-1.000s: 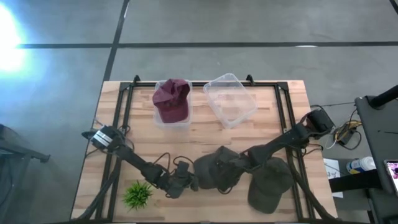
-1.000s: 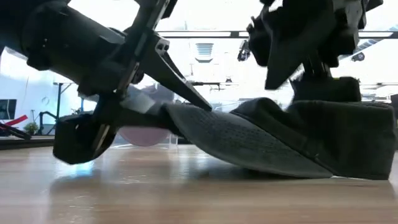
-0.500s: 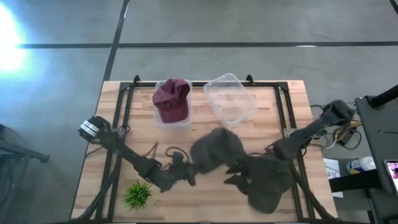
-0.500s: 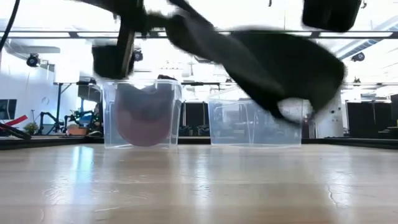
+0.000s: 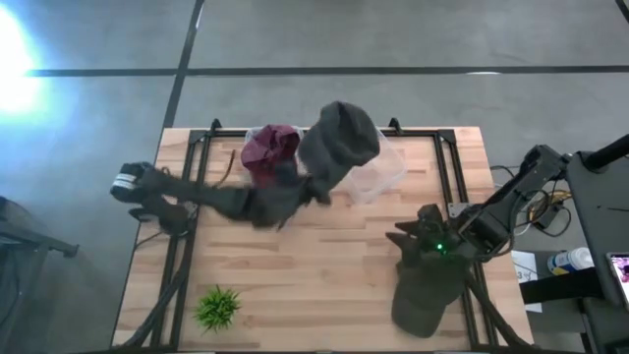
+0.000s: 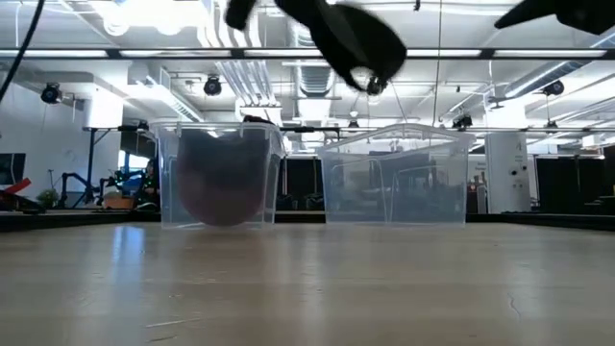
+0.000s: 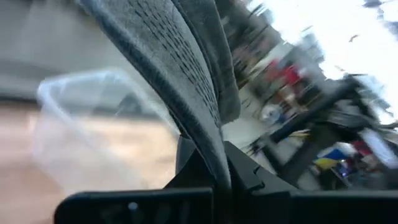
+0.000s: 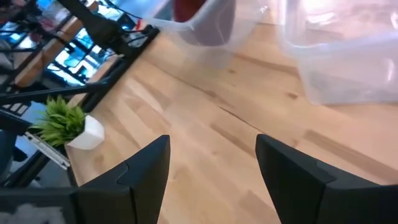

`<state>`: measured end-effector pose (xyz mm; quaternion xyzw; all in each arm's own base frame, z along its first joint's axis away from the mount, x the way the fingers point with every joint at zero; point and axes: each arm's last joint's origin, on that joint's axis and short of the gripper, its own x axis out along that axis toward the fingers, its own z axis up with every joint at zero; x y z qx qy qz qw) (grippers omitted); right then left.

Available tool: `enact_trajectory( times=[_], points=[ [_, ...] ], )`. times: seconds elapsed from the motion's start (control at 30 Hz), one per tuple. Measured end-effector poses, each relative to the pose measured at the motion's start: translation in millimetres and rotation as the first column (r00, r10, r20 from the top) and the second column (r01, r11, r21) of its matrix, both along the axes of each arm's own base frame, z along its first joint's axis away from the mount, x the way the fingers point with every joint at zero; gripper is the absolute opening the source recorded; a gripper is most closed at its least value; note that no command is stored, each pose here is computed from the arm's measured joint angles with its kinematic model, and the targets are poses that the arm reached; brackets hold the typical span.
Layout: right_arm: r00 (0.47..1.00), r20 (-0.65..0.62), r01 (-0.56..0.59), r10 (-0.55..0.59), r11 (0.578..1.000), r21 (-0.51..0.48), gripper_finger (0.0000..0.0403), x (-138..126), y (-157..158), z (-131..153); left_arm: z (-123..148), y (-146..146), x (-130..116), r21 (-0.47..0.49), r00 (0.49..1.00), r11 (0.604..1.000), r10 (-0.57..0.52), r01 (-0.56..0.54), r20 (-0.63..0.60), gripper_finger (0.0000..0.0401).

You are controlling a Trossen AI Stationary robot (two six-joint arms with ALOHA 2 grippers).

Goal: Pick & Place hat
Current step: Put the left black cap into the right transparent bin

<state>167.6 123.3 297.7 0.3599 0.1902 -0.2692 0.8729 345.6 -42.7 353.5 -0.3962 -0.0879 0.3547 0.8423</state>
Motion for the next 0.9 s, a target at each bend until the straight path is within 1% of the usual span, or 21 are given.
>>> enact_trajectory(
  times=[0.03, 0.07, 0.13, 0.17, 0.2, 0.27, 0.33, 0.4, 0.53, 0.63, 0.77, 0.83, 0.9],
  points=[
    [1.000, -0.002, 0.010, -0.010, 1.000, 0.008, 0.0233, -1.4, -1.3, 0.0, 1.7, 12.6, 3.6, -0.056, 0.999, 0.998, 0.001, -0.003, -0.034, 0.0006],
    [1.000, -0.005, 0.020, -0.020, 1.000, 0.015, 0.0233, -2.6, -2.6, -0.1, 0.4, 23.3, 7.4, -0.093, 0.996, 0.995, 0.017, -0.026, -0.088, 0.0006],
    [0.999, -0.015, 0.036, -0.036, 0.999, 0.015, 0.0233, -5.2, -5.4, -0.4, -0.2, 41.7, 14.4, -0.142, 0.985, 0.987, 0.046, -0.070, -0.163, 0.0006],
    [0.999, -0.020, 0.046, -0.045, 0.999, 0.017, 0.0233, -6.3, -6.6, -0.7, 0.6, 49.1, 18.1, -0.170, 0.982, 0.983, 0.039, -0.071, -0.183, 0.0006],
    [0.998, -0.024, 0.056, -0.055, 0.998, 0.017, 0.0233, -7.7, -8.3, -0.7, 2.5, 56.5, 22.9, -0.196, 0.983, 0.979, 0.022, -0.059, -0.182, 0.0006],
    [0.997, -0.029, 0.069, -0.069, 0.998, 0.008, 0.0233, -10.2, -11.1, -0.4, 8.6, 69.9, 34.2, -0.246, 0.991, 0.969, -0.024, -0.010, -0.134, 0.0006],
    [0.996, -0.036, 0.076, -0.076, 0.997, 0.003, 0.0233, -12.7, -13.6, 0.1, 10.1, 81.6, 46.5, -0.284, 0.994, 0.959, -0.033, 0.001, -0.106, 0.0009],
    [0.996, -0.041, 0.082, -0.082, 0.997, -0.002, 0.0233, -14.4, -15.4, 0.3, 3.5, 91.2, 59.1, -0.313, 0.992, 0.949, -0.024, -0.017, -0.125, 0.0009],
    [0.996, -0.045, 0.082, -0.082, 0.997, -0.009, 0.0233, -17.3, -18.5, 1.9, -16.6, 100.0, 84.6, -0.410, 0.982, 0.912, -0.098, 0.023, -0.162, 0.0009],
    [0.996, -0.046, 0.081, -0.081, 0.997, -0.013, 0.0233, -19.2, -20.3, 3.0, -25.6, 99.6, 98.0, -0.446, 0.976, 0.895, -0.123, 0.031, -0.180, 0.0009],
    [0.996, -0.053, 0.064, -0.066, 0.997, -0.035, 0.0233, -19.7, -20.8, 3.7, -31.5, 103.6, 110.0, -0.444, 0.974, 0.896, -0.122, 0.026, -0.189, 0.0011],
    [0.997, -0.060, 0.052, -0.055, 0.997, -0.049, 0.0233, -19.8, -20.8, 3.7, -32.1, 107.6, 113.3, -0.436, 0.973, 0.900, -0.126, 0.030, -0.194, 0.0020],
    [0.997, -0.068, 0.041, -0.045, 0.997, -0.061, 0.0233, -19.8, -20.8, 3.7, -32.6, 111.3, 116.0, -0.427, 0.972, 0.903, -0.133, 0.037, -0.196, 0.0039]
  ],
)
